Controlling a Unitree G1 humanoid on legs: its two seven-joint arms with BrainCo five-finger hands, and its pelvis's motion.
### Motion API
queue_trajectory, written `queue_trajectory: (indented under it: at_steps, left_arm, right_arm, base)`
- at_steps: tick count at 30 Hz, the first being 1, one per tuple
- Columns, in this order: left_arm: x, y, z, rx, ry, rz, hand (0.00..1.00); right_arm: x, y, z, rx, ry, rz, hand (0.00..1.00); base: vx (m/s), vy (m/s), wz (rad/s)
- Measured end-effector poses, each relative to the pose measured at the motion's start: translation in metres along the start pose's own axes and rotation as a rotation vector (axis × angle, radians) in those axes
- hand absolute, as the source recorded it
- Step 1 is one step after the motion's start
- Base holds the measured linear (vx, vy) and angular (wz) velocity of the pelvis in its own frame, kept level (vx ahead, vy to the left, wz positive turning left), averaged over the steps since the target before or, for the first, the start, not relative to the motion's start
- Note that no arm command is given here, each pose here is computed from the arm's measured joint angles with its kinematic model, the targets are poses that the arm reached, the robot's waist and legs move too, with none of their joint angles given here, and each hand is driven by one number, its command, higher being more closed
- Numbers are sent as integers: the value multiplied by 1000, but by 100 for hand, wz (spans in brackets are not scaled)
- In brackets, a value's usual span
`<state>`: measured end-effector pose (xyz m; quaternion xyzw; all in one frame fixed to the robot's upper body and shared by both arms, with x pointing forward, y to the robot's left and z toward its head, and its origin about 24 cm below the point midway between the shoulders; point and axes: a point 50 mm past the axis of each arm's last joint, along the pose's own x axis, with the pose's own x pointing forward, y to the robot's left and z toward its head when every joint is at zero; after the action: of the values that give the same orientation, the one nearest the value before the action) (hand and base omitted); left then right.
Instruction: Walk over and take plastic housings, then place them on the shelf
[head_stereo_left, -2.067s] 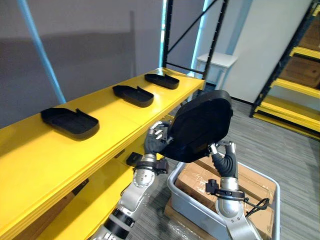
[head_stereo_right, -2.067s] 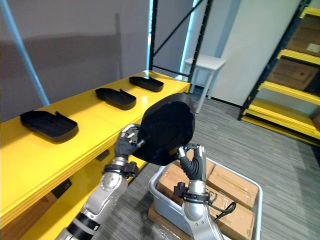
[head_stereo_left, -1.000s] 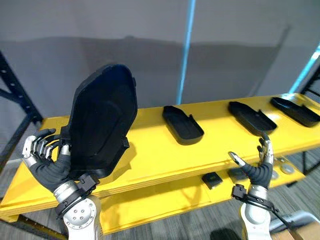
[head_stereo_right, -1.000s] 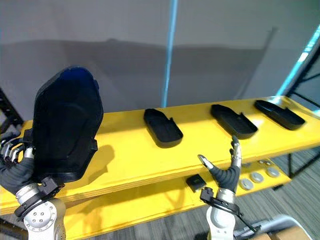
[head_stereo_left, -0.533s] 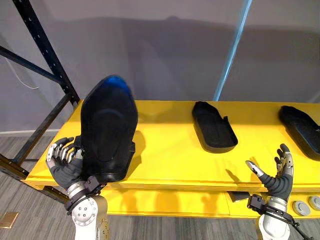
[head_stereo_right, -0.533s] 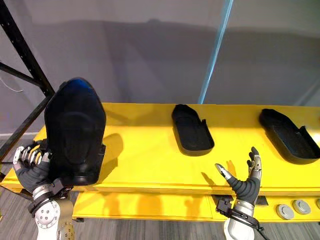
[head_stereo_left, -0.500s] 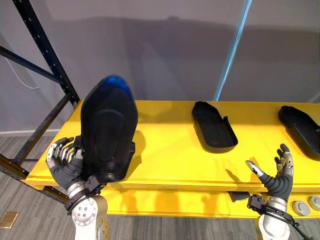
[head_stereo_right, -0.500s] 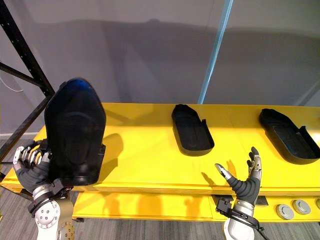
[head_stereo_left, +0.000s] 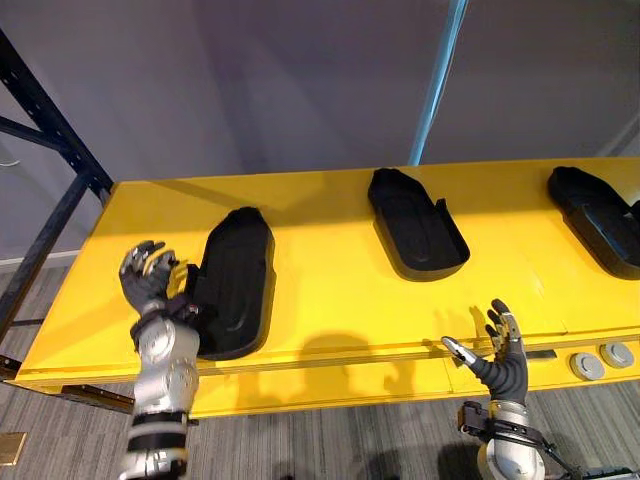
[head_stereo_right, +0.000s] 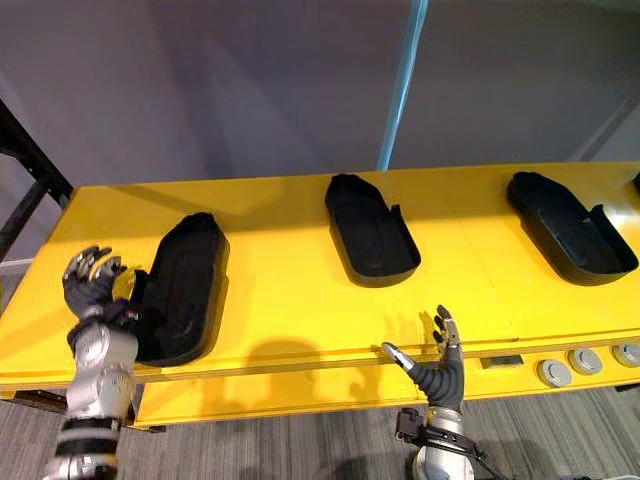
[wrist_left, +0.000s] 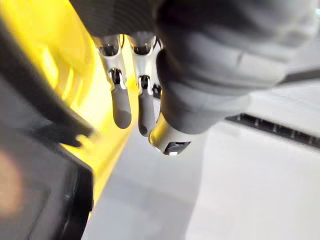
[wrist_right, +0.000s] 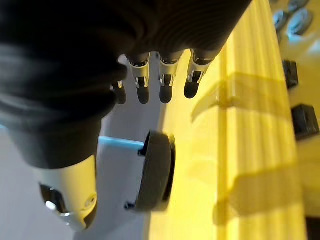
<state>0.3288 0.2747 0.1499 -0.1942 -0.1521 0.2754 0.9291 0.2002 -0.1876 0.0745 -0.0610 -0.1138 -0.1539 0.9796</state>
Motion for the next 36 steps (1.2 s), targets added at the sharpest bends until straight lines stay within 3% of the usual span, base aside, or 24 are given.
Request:
queue_trajectory:
  at_steps: [9, 10, 14, 19, 22, 23, 29, 36]
  left_arm:
    - [39, -21, 1, 240, 99, -52, 100]
    - [41, -22, 4, 253, 93, -50, 0]
    - [40, -37, 19, 220, 31, -78, 0]
    - [7, -67, 89, -42, -297, -250, 0]
    - [-12, -68, 119, -107, -471, -260, 0]
    - [-23, -64, 128, -102, -557, -239, 100]
    - [-92, -47, 115, 27, -761, -210, 100]
    - [-161, -24, 35, 128, -377, -323, 100]
  right_arm:
    - [3, 8, 7, -10, -53, 71, 0]
    - [4, 9, 8, -9, -56, 72, 0]
    - [4, 10, 9, -6, -67, 78, 0]
    - [4, 10, 9, -3, -74, 80, 0]
    - [3, 11, 6, -4, -62, 84, 0]
    - [3, 11, 4, -4, -57, 89, 0]
    - [-3, 8, -6, 30, -1, 106, 0]
    - [-18, 11, -16, 65, 67, 118, 0]
  base:
    - [-18, -10, -4]
    - [-36, -33, -4]
    - [-9, -8, 0]
    - [0, 0, 0]
    - [-2, 0, 2]
    - [-3, 1, 8]
    - [-30, 8, 17]
    - [-52, 11, 6]
